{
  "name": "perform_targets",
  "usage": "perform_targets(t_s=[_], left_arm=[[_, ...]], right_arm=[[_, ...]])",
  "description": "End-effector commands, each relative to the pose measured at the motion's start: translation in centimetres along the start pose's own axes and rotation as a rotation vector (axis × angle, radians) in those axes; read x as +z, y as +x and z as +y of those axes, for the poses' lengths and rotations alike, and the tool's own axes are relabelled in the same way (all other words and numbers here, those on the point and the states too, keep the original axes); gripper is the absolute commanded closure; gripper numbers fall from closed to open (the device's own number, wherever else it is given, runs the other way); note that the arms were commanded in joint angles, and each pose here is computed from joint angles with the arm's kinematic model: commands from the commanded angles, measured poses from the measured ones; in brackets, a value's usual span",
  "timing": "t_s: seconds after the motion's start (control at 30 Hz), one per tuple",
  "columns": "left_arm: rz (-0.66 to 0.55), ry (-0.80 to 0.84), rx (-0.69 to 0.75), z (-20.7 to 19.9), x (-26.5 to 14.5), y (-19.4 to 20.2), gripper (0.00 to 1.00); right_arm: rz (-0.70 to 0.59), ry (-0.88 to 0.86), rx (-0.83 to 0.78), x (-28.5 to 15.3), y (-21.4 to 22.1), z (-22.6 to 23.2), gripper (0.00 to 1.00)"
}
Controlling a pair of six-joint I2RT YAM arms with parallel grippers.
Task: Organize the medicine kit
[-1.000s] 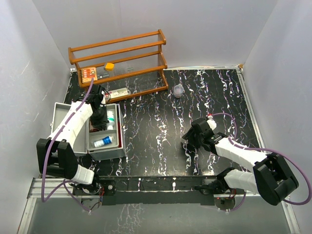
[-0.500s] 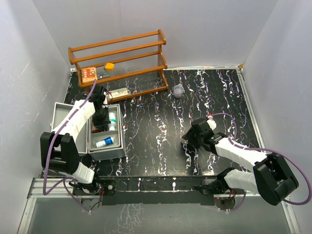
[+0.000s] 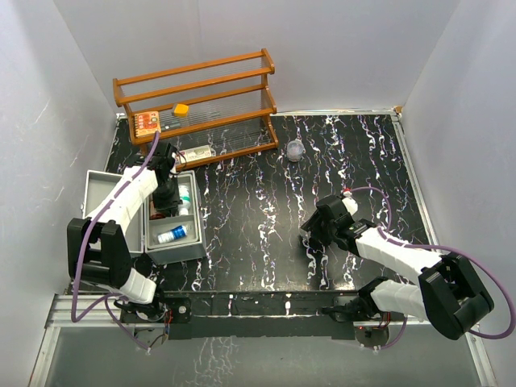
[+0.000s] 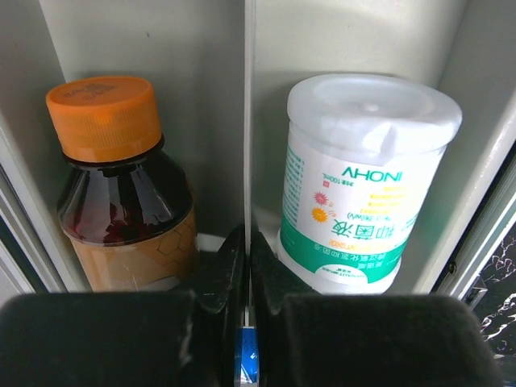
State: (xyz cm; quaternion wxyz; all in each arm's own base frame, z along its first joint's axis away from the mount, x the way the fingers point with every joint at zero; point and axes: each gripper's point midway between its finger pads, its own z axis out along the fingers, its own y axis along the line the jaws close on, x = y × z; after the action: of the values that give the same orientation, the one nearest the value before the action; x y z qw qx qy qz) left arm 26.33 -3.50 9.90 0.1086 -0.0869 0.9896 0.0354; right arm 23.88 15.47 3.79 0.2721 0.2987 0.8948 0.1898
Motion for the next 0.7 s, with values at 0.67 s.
perform_targets(t_s=[0.67], left_arm=[[-0.084, -0.011, -0.031, 0.7, -1.7, -1.0, 0.72]], right_arm=[[-0.028, -0.065, 0.024, -0.1, -1.0, 2.0, 0.59]])
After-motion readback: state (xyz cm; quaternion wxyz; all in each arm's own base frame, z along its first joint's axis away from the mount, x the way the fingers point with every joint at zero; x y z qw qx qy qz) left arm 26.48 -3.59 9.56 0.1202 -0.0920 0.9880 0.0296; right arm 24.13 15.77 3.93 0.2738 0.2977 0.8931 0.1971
